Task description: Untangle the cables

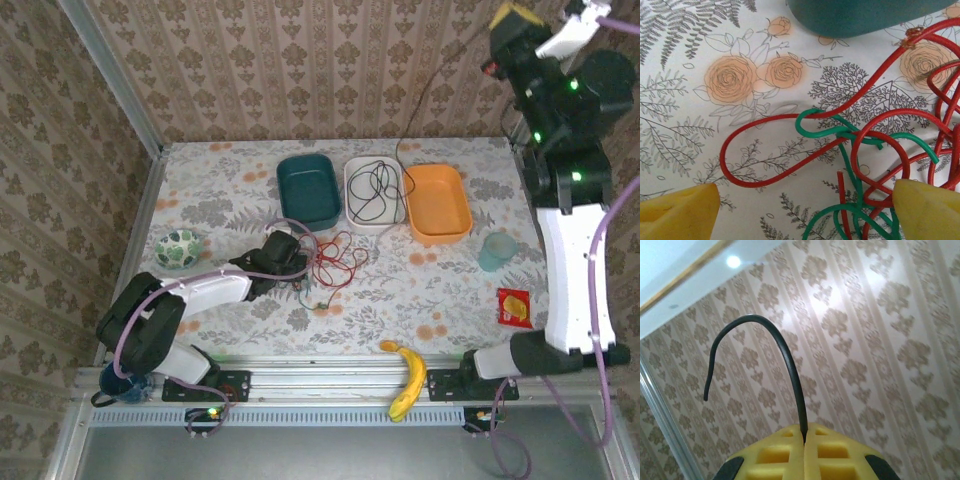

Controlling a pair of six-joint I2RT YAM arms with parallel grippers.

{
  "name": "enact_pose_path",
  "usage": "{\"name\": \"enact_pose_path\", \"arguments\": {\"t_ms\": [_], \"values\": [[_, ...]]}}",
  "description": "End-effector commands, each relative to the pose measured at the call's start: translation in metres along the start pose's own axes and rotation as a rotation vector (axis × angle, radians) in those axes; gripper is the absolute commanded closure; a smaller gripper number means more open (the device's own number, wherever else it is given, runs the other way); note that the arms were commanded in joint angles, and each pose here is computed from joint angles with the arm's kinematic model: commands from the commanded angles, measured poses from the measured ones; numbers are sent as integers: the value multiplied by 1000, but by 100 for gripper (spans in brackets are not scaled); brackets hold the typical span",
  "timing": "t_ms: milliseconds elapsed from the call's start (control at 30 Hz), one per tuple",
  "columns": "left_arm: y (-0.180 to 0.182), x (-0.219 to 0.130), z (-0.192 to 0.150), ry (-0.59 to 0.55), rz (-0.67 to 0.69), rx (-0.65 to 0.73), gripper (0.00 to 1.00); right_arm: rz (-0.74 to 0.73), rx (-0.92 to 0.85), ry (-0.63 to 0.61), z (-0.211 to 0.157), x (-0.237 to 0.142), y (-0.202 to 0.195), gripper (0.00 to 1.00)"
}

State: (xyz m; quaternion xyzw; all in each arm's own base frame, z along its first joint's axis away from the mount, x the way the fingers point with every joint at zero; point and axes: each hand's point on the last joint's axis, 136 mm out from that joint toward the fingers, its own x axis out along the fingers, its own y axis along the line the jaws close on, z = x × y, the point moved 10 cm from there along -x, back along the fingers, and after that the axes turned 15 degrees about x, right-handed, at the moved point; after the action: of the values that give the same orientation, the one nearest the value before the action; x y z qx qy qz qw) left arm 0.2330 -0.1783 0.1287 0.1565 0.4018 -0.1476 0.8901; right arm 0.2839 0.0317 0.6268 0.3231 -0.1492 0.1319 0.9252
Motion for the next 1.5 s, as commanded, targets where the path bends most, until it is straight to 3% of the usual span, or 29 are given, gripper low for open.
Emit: {"name": "enact_pose_path", "arguments": {"t_ms": [0,167,400,867,1267,1467], "values": [[-3,5,-14,67,22,-8,10,-25,-80,-62,-5,32,5,100],[-6,5,-13,73,21,-1,9,-98,-163,-11,-36,75,1,100],[-5,5,-13,86,37,14,9,-224,-183,287,-125,103,-33,100],[-11,11,-13,103,34,33,9,-508,-209,599,-274,49,-121,100],[-14,9,-14,105,32,47,9,-796,-247,734,-330,15,-184,100],[-14,8,-13,103,33,55,9,-823,-280,809,-351,4,-199,100]]}}
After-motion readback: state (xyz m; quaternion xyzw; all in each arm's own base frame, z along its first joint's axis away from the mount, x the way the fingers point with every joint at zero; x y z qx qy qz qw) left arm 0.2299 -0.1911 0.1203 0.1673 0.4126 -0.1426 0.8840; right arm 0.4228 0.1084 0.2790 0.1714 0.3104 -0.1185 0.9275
